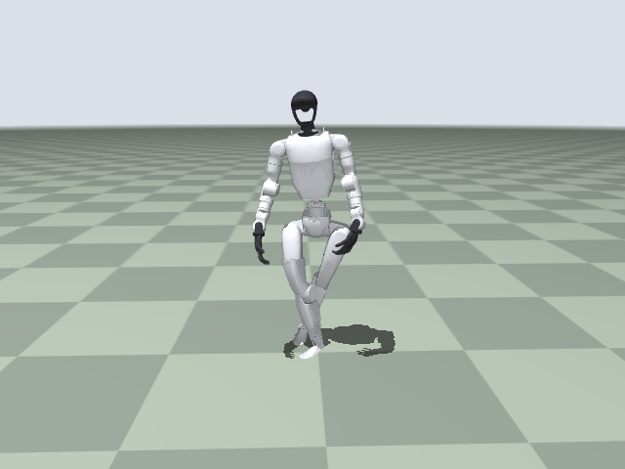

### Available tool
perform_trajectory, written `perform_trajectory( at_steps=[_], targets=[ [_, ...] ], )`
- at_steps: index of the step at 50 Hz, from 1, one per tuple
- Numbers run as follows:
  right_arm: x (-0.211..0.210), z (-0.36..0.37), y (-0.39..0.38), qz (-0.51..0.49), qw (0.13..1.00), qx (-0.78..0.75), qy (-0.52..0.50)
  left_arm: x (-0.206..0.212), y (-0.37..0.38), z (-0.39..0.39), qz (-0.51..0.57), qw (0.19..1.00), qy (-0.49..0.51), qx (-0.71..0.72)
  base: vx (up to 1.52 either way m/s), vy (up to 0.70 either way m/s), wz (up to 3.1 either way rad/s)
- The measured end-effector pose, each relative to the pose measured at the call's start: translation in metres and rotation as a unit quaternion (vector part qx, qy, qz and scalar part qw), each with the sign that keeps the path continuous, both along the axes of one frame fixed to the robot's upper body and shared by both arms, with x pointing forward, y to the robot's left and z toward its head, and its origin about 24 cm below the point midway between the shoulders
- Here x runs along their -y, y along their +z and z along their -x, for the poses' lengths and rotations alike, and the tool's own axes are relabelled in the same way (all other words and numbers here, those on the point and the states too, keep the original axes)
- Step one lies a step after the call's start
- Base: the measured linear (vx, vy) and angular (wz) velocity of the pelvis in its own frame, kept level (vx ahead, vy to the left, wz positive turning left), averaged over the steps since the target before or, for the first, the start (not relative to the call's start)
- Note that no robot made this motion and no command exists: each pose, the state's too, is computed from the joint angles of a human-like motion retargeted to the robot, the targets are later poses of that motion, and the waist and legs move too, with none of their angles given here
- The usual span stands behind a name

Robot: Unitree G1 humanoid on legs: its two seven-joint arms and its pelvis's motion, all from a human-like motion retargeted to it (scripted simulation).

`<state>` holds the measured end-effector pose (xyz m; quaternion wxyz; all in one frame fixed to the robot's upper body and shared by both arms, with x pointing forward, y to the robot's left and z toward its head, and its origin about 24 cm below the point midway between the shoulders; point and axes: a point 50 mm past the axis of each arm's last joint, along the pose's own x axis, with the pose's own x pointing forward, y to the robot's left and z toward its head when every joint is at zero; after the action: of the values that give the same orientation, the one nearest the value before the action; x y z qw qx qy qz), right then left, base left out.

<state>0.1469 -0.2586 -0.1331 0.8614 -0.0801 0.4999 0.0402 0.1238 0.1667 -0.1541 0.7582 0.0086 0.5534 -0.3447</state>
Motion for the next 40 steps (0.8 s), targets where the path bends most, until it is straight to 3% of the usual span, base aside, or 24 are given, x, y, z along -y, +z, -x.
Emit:
perform_trajectory(
  at_steps=[40],
  targets=[
    [-0.03,-0.036,0.006,-0.045,0.998,0.018,0.038,-0.019,0.017,-0.048,-0.052,0.992,0.066,0.089,0.0,0.0,0.0]
  ],
)
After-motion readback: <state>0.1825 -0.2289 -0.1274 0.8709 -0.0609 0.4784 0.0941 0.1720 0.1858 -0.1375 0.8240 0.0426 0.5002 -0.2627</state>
